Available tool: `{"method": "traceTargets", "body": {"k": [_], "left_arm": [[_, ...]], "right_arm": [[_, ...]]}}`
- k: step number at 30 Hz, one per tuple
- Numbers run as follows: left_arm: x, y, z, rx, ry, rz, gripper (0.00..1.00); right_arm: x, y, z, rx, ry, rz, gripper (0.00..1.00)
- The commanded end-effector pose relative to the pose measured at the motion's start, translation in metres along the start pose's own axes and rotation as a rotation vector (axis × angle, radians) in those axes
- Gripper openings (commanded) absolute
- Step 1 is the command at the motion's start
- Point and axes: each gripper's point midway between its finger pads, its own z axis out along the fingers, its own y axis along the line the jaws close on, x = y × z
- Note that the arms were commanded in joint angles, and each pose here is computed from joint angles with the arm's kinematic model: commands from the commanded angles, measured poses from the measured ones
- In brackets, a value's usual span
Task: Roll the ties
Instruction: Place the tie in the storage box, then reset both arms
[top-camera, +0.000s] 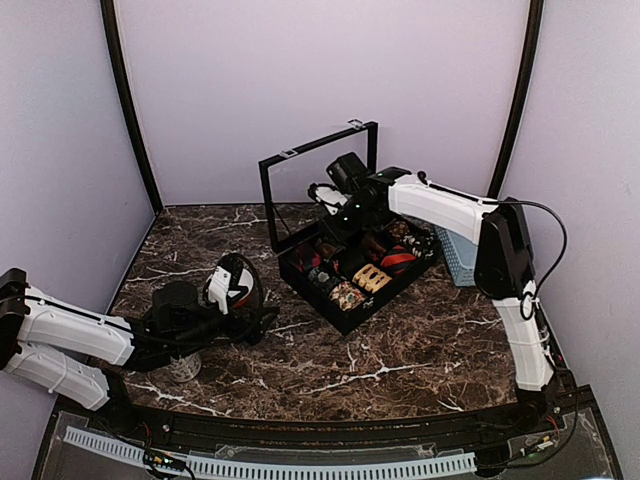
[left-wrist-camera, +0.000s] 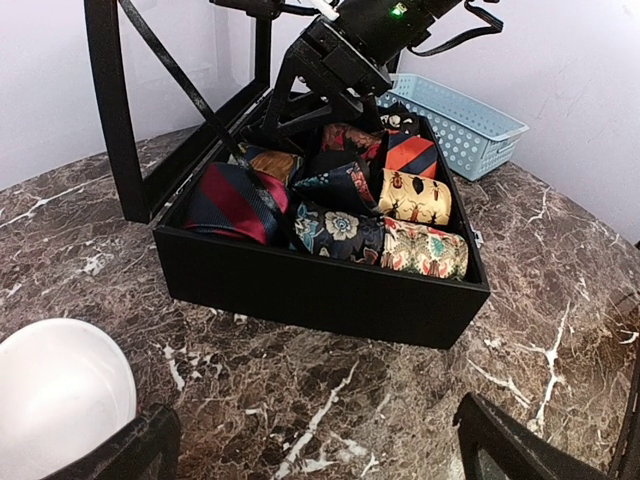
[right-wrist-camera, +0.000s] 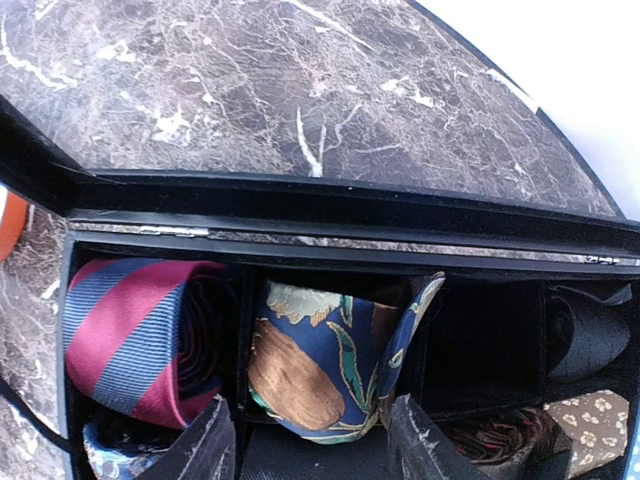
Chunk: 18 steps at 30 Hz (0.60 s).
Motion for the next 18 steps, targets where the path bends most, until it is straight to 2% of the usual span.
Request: {"method": "traceTargets", "body": {"k": [1, 9, 13, 18], "left_arm": [[-0.004, 0.002, 0.002, -0.02, 0.011, 0.02, 0.99], [-0.011, 0.01, 0.006, -0.088, 0.061, 0.018, 0.99], [-0.028, 0.012, 0.01, -0.131, 0.087, 0.013, 0.99], [-0.05, 0.011, 0.014, -0.157, 0.112, 0.016, 0.99]], "right_arm": [[-0.015, 0.0, -0.02, -0.043, -0.076, 0.046, 0.55], [-0.023, -0.005, -0.066, -0.12, -0.192, 0.129, 0.71], [-0.023, -0.01, -0.09, -0.145, -0.245, 0.163, 0.85], [-0.021, -0.016, -0.121, -0.17, -0.307, 0.204, 0.92]]}}
